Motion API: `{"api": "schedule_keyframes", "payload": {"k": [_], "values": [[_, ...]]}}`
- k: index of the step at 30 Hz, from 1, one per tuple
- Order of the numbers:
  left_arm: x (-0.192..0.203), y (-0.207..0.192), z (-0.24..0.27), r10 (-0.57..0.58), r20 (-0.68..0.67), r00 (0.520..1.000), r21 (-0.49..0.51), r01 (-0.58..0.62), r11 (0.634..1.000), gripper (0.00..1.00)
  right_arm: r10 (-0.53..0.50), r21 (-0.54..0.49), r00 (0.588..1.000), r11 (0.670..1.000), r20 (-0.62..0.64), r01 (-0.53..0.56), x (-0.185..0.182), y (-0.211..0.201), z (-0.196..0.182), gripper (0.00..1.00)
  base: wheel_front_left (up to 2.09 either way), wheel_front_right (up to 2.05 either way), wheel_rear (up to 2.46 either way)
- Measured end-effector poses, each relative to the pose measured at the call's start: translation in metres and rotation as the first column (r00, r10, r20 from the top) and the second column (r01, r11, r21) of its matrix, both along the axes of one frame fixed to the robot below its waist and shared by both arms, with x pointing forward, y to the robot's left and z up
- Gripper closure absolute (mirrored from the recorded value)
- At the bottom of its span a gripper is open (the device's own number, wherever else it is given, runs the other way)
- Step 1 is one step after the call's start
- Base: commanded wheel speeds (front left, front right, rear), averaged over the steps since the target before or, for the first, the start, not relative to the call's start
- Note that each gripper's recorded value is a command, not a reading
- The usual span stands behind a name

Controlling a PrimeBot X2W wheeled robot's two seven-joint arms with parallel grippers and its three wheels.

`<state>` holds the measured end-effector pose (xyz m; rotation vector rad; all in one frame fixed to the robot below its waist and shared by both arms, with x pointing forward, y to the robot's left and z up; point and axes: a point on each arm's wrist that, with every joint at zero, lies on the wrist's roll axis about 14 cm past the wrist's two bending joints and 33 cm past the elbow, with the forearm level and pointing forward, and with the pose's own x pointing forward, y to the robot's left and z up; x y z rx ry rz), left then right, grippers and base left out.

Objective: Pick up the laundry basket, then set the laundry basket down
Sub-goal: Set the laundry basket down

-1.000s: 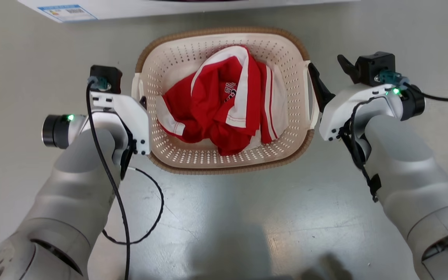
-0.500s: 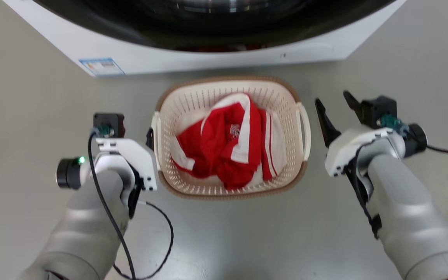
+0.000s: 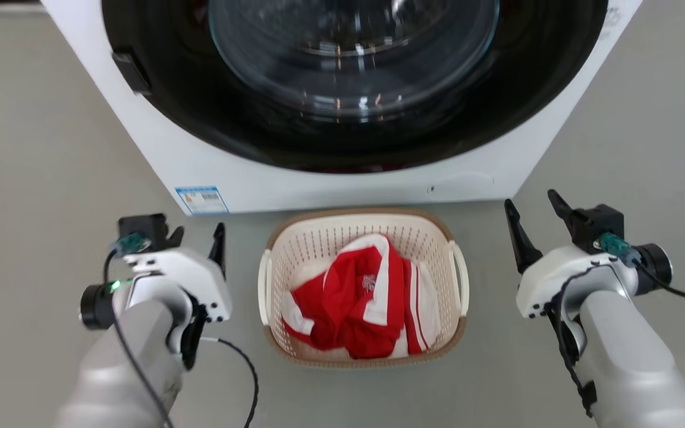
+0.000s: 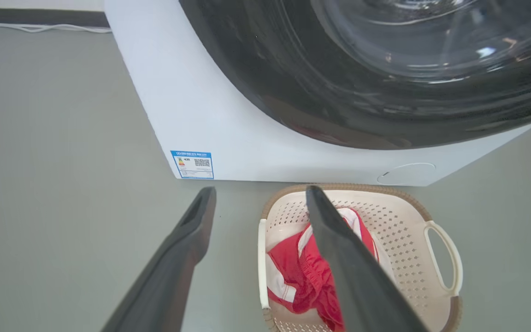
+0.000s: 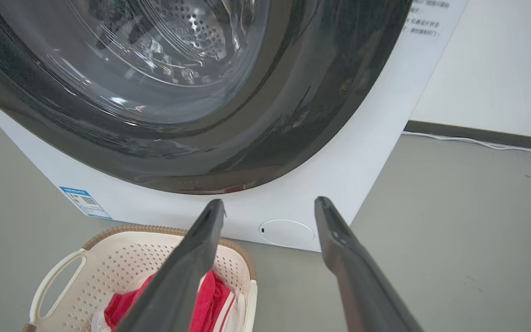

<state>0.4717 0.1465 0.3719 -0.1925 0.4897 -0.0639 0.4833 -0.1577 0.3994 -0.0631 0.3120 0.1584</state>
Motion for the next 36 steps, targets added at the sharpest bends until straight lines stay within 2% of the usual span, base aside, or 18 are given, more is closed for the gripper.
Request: {"api": "schedule_keyframes", "payload": {"k": [8, 19, 36], "values": [[-0.026, 0.033, 0.043, 0.096, 0.151, 0.984, -0.032, -0.092, 0.995, 0.00, -0.018, -0.014, 0.989, 1.000, 0.146, 0.020, -0.019, -0.014, 0.048, 0.00, 0.00, 0.00, 0.00], [-0.079, 0.056, 0.069, 0.180, 0.273, 0.945, -0.061, -0.170, 0.984, 0.00, -0.039, -0.014, 0.960, 0.999, 0.276, 0.045, -0.058, -0.030, 0.086, 0.00, 0.00, 0.00, 0.00], [-0.126, 0.073, 0.084, 0.244, 0.345, 0.906, -0.078, -0.232, 0.970, 0.00, -0.083, 0.013, 0.942, 0.996, 0.326, 0.083, -0.106, -0.040, 0.094, 0.00, 0.00, 0.00, 0.00]]}}
